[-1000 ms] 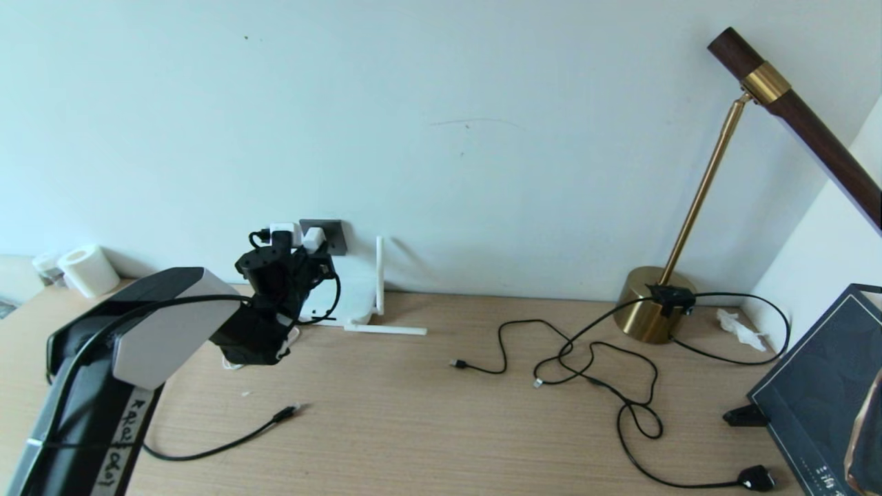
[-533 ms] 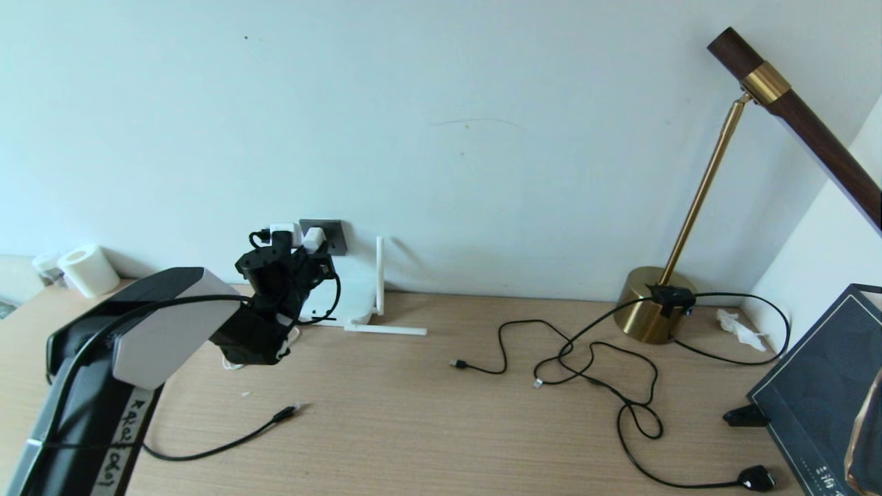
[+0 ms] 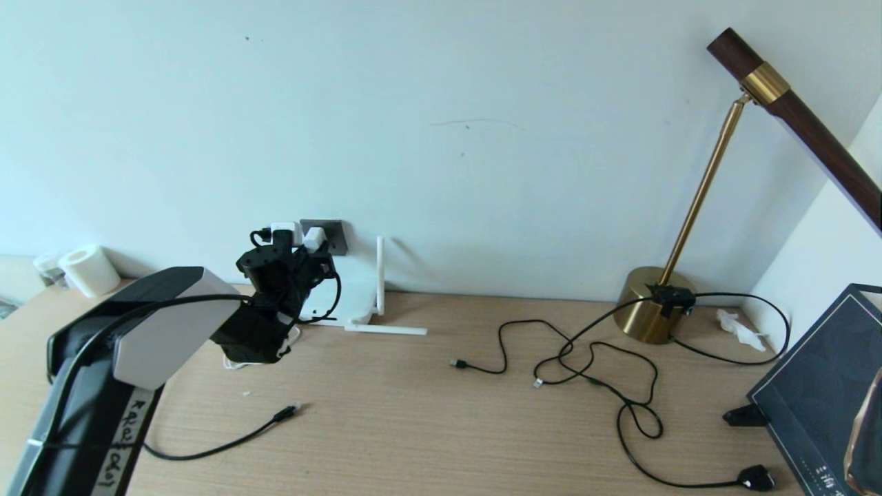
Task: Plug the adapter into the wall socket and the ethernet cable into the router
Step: Pick up cable
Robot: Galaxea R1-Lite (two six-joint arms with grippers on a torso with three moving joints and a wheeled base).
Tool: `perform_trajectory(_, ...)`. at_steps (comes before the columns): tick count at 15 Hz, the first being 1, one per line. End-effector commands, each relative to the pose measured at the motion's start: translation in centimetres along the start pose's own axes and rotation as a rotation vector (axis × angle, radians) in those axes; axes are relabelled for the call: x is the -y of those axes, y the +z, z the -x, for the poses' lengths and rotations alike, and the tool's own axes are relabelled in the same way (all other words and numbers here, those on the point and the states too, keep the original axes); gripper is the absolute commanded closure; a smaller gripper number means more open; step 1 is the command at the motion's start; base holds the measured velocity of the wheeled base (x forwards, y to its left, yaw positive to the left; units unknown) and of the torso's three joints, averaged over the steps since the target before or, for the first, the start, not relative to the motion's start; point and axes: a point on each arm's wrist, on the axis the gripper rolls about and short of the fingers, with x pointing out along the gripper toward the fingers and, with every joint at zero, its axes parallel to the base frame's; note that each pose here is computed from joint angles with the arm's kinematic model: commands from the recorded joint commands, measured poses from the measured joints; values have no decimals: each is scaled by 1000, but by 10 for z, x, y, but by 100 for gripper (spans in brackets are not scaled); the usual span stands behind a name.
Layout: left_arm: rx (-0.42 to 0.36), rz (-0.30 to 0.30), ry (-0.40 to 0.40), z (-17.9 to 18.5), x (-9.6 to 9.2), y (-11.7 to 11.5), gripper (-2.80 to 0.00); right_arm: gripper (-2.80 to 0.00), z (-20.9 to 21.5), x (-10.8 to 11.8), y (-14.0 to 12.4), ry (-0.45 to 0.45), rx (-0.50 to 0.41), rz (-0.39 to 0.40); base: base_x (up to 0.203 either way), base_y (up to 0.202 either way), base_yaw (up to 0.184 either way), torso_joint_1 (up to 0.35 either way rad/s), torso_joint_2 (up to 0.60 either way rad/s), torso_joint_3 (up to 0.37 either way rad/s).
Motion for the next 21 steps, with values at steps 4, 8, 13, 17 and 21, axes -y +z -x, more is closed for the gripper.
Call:
perform_trajectory(4, 5, 0, 2, -1, 0, 0, 0, -280, -1, 0, -3, 0, -10, 0, 0, 0, 0, 0, 0, 0)
perform_trajectory(8, 8, 1, 3, -3, 0, 3, 0, -280, -1, 0, -3, -1, -10, 0, 0, 0, 0, 0, 0, 0)
perform_trajectory(13, 1, 0, 2, -4, 1, 3, 0, -280, -1, 0, -3, 0, -10, 0, 0, 0, 0, 0, 0, 0)
perform_trajectory(17, -6, -1, 5, -5, 0, 4, 0, -280, -1, 0, -3, -1, -12, 0, 0, 0, 0, 0, 0, 0)
perform_trajectory(21, -4, 0, 4, -6, 1, 5, 0, -280, -1, 0, -3, -1, -10, 0, 0, 0, 0, 0, 0, 0)
